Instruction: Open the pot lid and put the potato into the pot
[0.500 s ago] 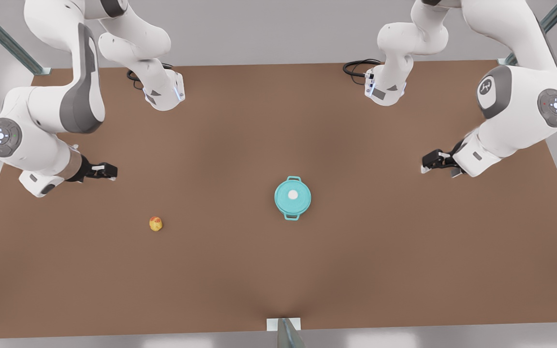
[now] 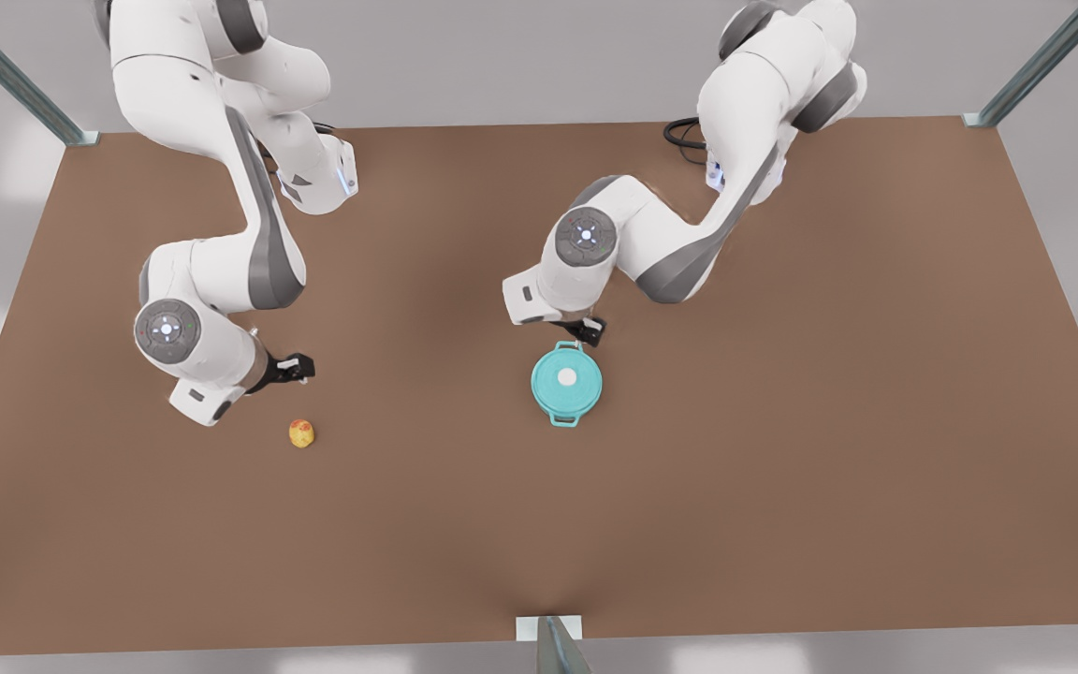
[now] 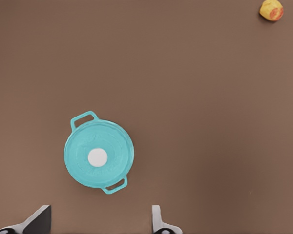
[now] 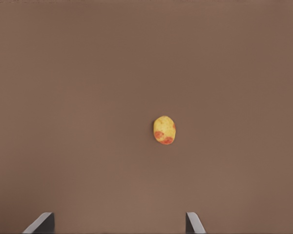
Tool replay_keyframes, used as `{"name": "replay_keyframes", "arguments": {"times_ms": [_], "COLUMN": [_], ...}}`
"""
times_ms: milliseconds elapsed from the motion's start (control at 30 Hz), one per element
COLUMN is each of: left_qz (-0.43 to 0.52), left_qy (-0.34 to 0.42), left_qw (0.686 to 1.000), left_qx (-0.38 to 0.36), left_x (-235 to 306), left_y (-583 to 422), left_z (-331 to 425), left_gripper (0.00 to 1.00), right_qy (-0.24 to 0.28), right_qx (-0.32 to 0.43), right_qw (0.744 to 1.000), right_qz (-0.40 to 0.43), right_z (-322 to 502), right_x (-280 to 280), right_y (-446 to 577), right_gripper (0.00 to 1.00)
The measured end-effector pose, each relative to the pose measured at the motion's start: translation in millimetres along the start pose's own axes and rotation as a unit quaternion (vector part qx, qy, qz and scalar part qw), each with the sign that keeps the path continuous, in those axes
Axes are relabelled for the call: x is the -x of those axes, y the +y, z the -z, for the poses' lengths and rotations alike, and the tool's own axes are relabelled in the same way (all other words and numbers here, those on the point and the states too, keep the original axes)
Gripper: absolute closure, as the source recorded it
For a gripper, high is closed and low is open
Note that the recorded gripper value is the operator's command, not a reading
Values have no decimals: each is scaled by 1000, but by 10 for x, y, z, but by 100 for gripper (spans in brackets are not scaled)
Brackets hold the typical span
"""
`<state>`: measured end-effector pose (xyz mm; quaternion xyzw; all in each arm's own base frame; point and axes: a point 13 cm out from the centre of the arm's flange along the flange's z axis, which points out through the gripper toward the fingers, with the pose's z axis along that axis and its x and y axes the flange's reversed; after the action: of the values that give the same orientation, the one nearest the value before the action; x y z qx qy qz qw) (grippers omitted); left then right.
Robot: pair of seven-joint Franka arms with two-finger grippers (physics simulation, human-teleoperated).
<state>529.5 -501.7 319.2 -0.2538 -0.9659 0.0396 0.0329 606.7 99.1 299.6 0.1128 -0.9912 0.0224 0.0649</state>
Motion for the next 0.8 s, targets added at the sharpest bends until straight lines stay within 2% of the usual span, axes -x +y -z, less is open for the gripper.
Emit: {"name": "replay_keyframes", "arguments": {"times_ms": [200, 367, 567, 700, 800], "left_qz": [126, 182, 223, 251, 259], "left_qy": [-12, 7, -55, -81, -82], "left_qw": [991, 982, 972, 963, 960], "left_qx": [54, 54, 45, 49, 69], "left_x": [334, 45, 95, 197, 66], "left_y": [645, 618, 291, 396, 638], "left_z": [-721, -1463, -1645, -1714, -1784], "left_gripper": [0, 0, 0, 0, 0], "right_qy": [-40, -46, -36, -32, -22], "right_qx": [-10, -14, -13, 0, 16], "right_qw": [999, 998, 996, 996, 996], "right_qz": [25, 47, 75, 83, 88], "right_z": [-538, -955, -1444, -1668, -1896], "right_x": [461, 604, 522, 490, 458], "right_y": [-13, -115, -193, -290, -277], "right_gripper": [0, 0, 0, 0, 0]}}
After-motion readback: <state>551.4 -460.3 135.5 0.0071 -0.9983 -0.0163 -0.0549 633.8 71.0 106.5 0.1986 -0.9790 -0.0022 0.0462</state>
